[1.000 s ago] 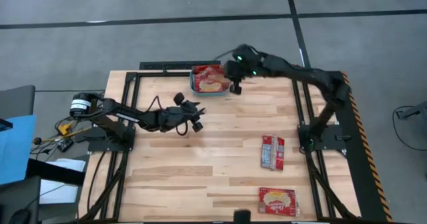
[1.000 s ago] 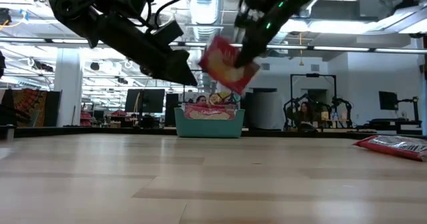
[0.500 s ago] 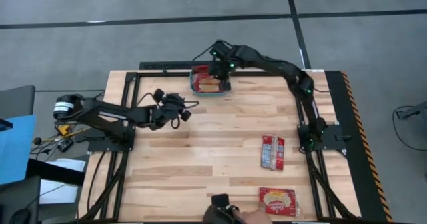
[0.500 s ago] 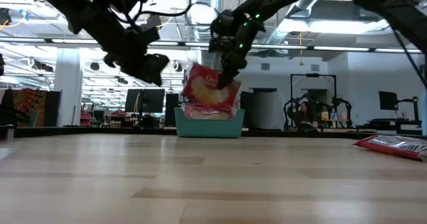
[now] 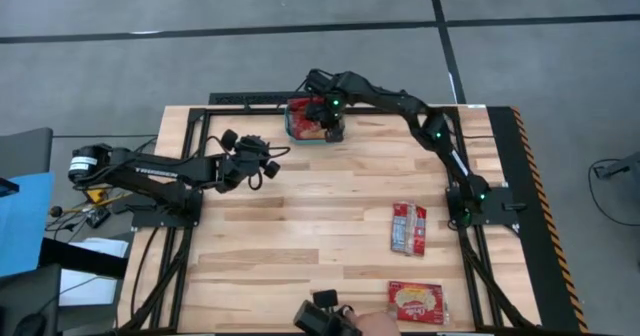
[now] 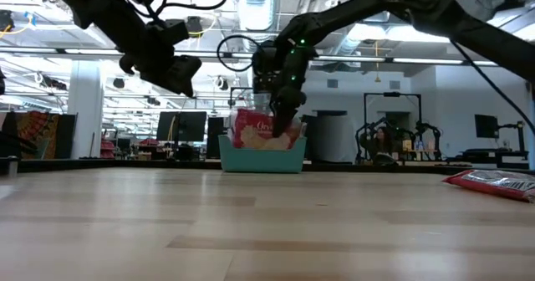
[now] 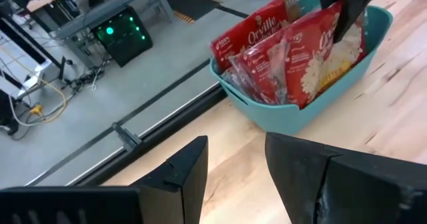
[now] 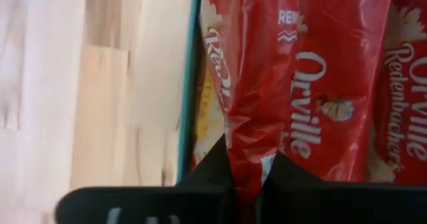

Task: Sort popcorn bags into baskets
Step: Put the red popcorn bag into the green basket

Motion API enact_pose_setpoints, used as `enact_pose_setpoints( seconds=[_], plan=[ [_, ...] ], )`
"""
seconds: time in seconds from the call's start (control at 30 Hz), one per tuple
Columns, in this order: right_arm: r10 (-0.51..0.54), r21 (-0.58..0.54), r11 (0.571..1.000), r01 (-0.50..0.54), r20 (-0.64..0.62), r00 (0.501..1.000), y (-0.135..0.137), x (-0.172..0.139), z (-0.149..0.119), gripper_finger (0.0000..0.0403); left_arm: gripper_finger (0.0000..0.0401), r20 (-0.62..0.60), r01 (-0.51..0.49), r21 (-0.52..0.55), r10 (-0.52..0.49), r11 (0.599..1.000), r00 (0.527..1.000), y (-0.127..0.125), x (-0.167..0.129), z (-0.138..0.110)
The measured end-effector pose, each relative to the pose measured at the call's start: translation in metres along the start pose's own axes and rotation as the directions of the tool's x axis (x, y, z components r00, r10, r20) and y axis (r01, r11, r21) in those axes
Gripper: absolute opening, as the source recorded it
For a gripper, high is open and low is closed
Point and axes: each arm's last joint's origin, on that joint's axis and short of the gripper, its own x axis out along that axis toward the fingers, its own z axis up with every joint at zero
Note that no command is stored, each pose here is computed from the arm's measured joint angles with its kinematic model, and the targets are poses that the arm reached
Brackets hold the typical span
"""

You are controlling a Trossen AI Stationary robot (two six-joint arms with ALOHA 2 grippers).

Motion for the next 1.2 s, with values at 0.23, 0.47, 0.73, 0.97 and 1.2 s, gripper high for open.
enact_pose_setpoints(
  seconds=[0.23,0.47,0.73,0.97,1.2],
  plan=[
    [-0.017,0.012,1.000,0.017,0.013,1.000,-0.003,0.009,0.005,0.0115,0.0142,-0.019,-0.002,-0.009,0.002,1.000,1.000,0.000,0.000,-0.003],
    [-0.039,0.074,0.997,0.038,0.015,0.999,-0.005,0.004,0.004,0.0205,0.0142,-0.019,-0.002,-0.020,0.002,1.000,1.000,0.000,0.000,-0.003],
    [-0.125,0.213,0.972,0.102,0.096,0.988,-0.011,-0.056,0.000,0.0238,0.0142,-0.024,-0.003,-0.021,0.002,1.000,1.000,0.001,0.000,-0.004],
    [-0.068,0.367,0.930,-0.010,0.200,0.977,-0.004,-0.113,-0.017,0.0202,0.0142,-0.064,0.023,-0.019,-0.024,1.000,0.998,-0.004,-0.008,-0.012],
    [-0.001,0.375,0.923,-0.089,0.234,0.972,0.042,-0.112,-0.028,0.0147,0.0142,-0.068,0.026,-0.033,-0.028,0.999,0.997,-0.012,-0.030,-0.024]
  ],
)
